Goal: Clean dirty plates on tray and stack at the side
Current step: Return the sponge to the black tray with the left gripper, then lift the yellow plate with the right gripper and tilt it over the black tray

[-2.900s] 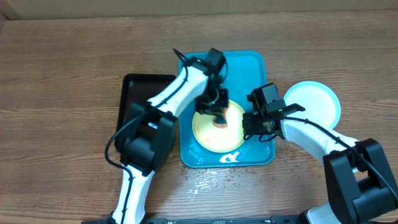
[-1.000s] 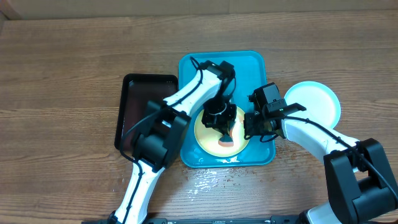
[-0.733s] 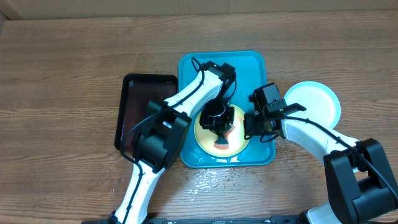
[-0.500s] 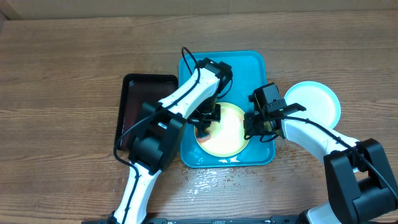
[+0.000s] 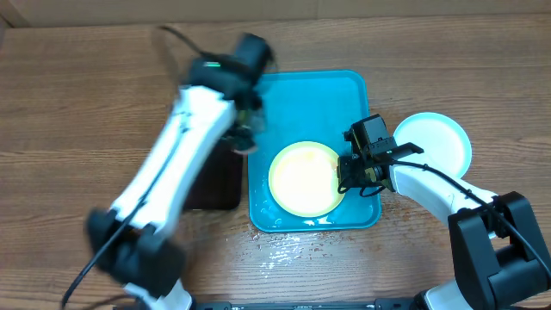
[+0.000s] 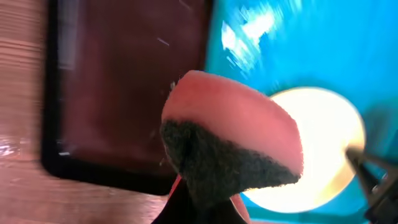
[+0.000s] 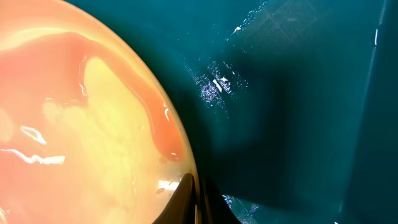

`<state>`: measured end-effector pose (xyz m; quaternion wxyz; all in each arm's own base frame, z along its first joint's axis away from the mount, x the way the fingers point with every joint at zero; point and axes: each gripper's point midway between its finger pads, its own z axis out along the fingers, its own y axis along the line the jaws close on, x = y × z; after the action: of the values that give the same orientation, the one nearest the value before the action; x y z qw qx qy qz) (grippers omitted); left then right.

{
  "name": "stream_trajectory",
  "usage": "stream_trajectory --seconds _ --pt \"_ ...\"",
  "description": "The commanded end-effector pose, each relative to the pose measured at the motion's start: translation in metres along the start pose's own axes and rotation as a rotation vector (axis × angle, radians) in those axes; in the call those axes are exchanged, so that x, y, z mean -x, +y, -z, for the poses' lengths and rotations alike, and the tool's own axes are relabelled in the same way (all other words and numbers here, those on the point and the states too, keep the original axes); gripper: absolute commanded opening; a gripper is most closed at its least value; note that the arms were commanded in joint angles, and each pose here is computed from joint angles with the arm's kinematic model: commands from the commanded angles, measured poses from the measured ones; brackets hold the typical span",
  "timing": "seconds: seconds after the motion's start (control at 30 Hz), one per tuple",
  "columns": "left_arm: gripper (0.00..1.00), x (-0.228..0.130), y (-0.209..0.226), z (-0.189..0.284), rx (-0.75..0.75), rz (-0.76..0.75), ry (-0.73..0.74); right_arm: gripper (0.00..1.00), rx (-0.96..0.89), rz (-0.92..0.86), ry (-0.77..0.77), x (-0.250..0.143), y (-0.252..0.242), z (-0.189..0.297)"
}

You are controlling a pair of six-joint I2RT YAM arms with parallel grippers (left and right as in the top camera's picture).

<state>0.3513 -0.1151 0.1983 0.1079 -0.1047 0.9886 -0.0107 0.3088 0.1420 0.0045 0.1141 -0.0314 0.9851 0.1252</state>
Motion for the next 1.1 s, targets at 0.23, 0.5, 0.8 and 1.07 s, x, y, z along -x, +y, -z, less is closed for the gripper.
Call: stream_trajectory --seconds 0.23,0.5,0.8,1.07 --pt "0.04 -0.003 0.083 -0.055 0.165 0.136 0.108 0.05 -0.079 -0.001 0.031 -0.011 -0.017 -0.009" --pt "0.11 -0.043 0.082 -0.134 0.133 0.132 0.252 0.05 -0.079 -0.001 0.030 -0.011 -0.017 -0.009" --pt "0.73 -0.022 0.089 -0.084 0.084 0.168 0.198 0.04 -0.099 -0.006 0.079 -0.004 -0.012 0.015" --pt "0.95 0.014 0.106 0.015 -0.054 0.233 -0.005 0.04 -0.132 0.129 -0.029 0.054 0.029 0.092"
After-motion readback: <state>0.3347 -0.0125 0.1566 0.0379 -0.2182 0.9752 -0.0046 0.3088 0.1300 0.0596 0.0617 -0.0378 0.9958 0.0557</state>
